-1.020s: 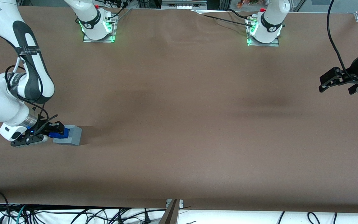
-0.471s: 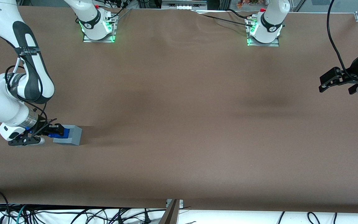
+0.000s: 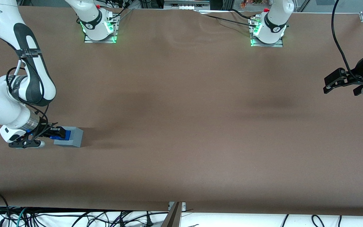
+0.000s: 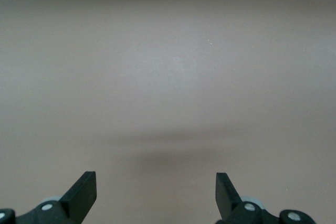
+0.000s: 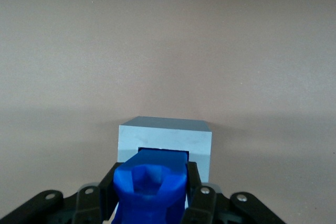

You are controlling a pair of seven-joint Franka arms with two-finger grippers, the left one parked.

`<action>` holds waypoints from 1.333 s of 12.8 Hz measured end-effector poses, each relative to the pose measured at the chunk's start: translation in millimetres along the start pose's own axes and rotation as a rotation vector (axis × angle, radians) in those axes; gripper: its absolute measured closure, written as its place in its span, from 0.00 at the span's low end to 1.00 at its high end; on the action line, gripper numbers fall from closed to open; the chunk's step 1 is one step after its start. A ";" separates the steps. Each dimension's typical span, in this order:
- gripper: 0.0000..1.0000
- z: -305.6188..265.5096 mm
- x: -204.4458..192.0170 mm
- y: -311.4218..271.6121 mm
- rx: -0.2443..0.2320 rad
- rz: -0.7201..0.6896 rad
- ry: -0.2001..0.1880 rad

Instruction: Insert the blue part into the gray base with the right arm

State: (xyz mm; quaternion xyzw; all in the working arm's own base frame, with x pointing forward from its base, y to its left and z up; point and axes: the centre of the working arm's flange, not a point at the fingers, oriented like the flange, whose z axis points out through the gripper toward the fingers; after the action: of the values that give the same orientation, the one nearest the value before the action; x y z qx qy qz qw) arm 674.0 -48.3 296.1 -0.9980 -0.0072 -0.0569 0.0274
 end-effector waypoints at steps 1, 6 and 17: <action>0.41 -0.4 0.4 -0.4 0.000 0.007 0.001; 0.00 -30.8 8.9 -6.7 0.002 0.004 0.029; 0.00 -310.1 -86.6 -69.5 -0.036 -0.095 -0.095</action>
State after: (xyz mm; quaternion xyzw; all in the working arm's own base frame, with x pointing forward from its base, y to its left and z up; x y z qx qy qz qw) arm 551.6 2.9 597.5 -0.9984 -0.0547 -0.0108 0.0065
